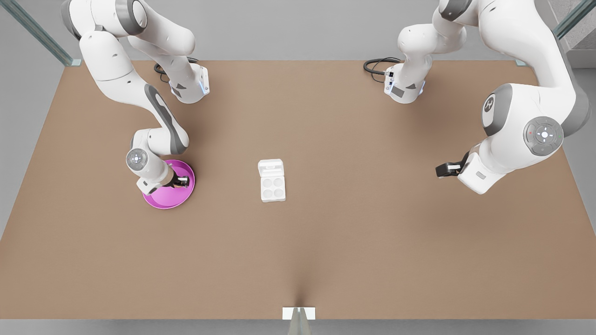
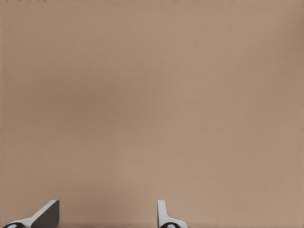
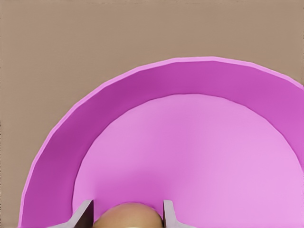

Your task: Pack egg into the box and close the box lid

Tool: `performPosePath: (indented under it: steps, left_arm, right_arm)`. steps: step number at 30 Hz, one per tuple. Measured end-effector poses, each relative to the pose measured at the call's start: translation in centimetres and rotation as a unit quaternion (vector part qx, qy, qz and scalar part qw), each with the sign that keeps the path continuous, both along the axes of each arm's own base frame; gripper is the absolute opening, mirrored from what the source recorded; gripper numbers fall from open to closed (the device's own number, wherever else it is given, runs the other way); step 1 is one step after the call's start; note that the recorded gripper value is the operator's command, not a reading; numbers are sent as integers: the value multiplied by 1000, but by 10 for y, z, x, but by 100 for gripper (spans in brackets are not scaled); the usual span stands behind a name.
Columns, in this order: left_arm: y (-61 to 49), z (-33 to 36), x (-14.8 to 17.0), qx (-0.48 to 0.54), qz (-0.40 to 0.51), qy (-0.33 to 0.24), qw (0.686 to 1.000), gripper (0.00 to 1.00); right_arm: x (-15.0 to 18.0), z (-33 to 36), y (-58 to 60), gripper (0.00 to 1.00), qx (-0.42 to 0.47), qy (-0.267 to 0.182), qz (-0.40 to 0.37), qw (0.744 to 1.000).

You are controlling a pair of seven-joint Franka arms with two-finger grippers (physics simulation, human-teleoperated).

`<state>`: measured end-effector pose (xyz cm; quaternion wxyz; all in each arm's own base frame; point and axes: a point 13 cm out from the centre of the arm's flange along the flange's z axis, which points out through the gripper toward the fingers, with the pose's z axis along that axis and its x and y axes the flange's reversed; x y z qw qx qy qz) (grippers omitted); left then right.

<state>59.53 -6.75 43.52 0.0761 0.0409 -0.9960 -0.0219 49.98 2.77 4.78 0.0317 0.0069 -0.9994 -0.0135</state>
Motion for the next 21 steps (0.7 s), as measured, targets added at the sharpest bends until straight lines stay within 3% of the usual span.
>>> performPosePath:
  steps: [6, 16, 21]
  left_arm:
    - [1, 0, 0, 1, 4, 0, 1000, 100]
    - [-1, -5, 6, -2, 5, -3, 1000, 100]
    - [-11, -6, 8, -2, -3, -7, 1000, 100]
  right_arm:
    - [16, 41, -11, 54, -7, -21, -3, 1000]
    - [103, 96, 150, 55, 12, -11, 63, 998]
    - [87, 89, 232, 55, 3, 22, 70, 997]
